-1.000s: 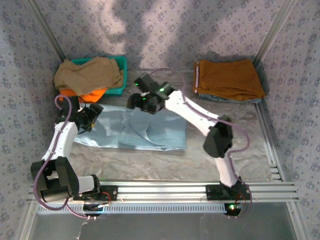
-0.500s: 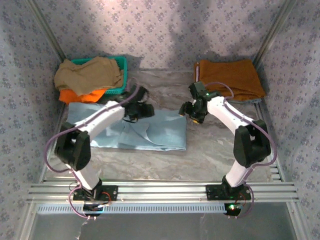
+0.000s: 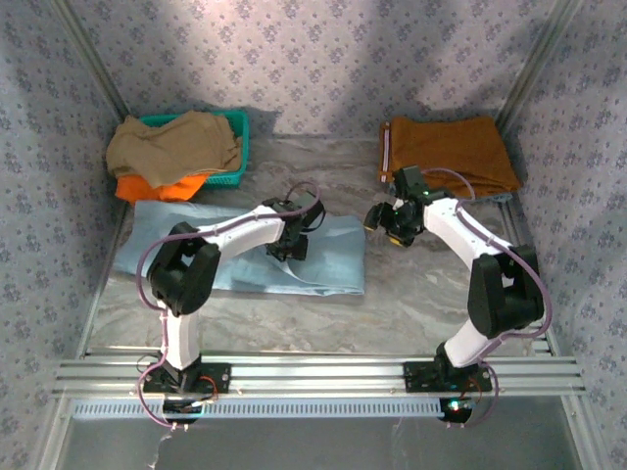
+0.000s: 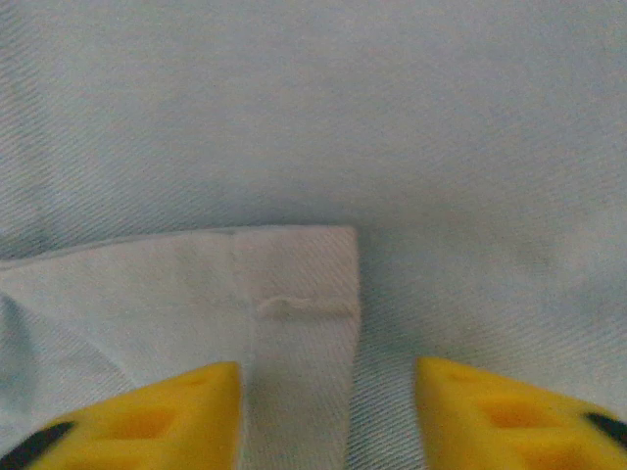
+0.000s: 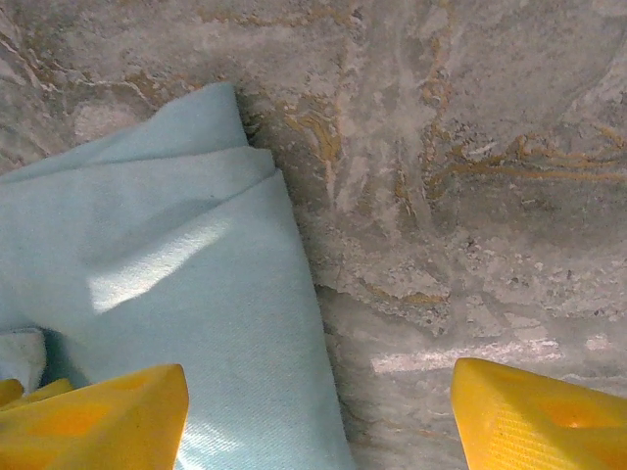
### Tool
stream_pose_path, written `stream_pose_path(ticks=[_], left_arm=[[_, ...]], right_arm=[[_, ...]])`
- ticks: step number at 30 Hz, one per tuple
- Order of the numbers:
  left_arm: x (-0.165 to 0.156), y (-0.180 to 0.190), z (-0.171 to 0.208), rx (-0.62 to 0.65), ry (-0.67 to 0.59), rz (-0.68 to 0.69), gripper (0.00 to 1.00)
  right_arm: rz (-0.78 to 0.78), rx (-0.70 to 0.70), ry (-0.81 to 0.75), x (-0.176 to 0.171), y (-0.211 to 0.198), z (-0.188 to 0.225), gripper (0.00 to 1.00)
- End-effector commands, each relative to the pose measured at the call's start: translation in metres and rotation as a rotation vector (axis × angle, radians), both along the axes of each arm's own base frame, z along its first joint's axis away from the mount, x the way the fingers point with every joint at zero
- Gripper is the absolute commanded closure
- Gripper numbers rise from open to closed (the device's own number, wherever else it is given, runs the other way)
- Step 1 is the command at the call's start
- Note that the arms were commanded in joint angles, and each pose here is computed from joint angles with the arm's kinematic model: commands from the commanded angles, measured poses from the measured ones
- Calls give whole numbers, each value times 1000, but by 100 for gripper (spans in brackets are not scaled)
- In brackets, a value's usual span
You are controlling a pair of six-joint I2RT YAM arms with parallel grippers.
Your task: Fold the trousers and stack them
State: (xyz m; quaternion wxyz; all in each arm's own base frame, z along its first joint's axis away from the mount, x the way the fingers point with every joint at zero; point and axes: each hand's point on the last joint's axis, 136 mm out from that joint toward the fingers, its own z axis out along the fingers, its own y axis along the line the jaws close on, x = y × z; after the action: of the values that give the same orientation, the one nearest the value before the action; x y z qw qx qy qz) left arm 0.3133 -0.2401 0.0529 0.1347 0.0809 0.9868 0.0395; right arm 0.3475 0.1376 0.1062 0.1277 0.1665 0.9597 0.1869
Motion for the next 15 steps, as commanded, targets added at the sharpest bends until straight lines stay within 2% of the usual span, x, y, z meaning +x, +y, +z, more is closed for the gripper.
stream_pose_path(ticks=[1, 5, 6, 11, 15], left_arm=[[4, 13, 8, 81, -25, -1, 70], [0, 31, 30, 133, -106, 34, 97], [-3, 37, 36, 138, -128, 56, 100], [-22, 77, 63, 106, -263, 210, 100], [-50, 121, 80, 61, -380, 358, 100]], right_arm=[[17, 26, -17, -4, 0, 4, 28], [18, 39, -24, -7, 1, 4, 28], [18, 42, -25, -8, 1, 3, 28], [34, 67, -45, -11, 9, 6, 29], [71, 74, -52, -14, 19, 9, 29]])
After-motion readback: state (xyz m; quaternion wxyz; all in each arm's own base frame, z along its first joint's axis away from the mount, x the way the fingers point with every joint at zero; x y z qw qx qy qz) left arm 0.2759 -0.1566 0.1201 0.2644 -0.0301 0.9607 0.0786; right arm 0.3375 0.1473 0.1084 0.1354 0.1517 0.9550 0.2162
